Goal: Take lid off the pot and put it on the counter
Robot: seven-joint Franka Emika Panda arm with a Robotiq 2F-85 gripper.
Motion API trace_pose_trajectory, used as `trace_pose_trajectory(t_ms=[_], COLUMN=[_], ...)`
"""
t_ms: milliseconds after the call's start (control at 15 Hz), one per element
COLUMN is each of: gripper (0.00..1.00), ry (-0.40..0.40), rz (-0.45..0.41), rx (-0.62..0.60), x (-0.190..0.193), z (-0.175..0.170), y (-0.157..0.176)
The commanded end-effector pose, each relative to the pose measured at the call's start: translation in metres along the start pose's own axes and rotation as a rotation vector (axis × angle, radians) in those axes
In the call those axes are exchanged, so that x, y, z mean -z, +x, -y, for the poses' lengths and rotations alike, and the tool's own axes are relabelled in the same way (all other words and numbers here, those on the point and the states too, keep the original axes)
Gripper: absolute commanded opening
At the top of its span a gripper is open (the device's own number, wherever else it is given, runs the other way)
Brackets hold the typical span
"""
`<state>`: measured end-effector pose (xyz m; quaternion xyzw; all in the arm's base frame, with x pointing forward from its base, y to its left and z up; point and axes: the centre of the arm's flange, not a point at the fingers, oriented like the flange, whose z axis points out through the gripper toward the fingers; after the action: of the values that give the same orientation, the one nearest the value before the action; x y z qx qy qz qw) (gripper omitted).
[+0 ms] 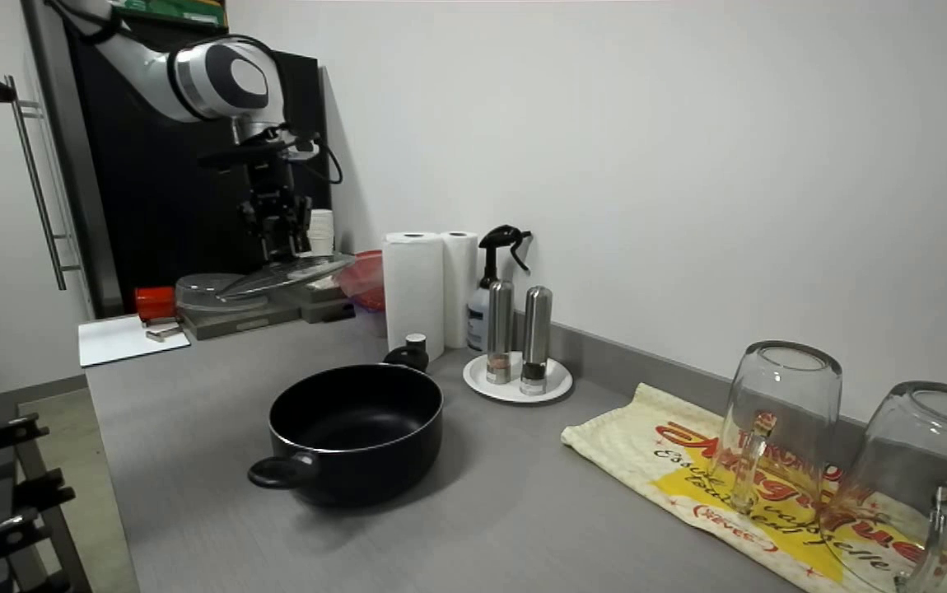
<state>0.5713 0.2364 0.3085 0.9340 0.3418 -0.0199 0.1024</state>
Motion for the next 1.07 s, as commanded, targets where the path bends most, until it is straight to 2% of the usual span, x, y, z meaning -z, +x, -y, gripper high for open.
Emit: trace_pose_trajectory(t_ms=[0, 200, 333, 600, 800, 1000], gripper=[0.25, 0.25, 0.25, 0.25, 0.25, 0.25], ry=[-0.017, 0.002, 0.03, 0.105, 0.158, 0.194], rz=[-0.08, -0.123, -0.121, -0.058, 0.012, 0.052], rx=[0.044, 0.084, 0.095, 0.076, 0.038, 0.013], x=[0.005, -0.007, -0.031, -0.103, -0.152, -0.183], z=[0.031, 0.053, 0.058, 0.053, 0.043, 0.045], y=[0.048, 0.068, 0.077, 0.079, 0.068, 0.065])
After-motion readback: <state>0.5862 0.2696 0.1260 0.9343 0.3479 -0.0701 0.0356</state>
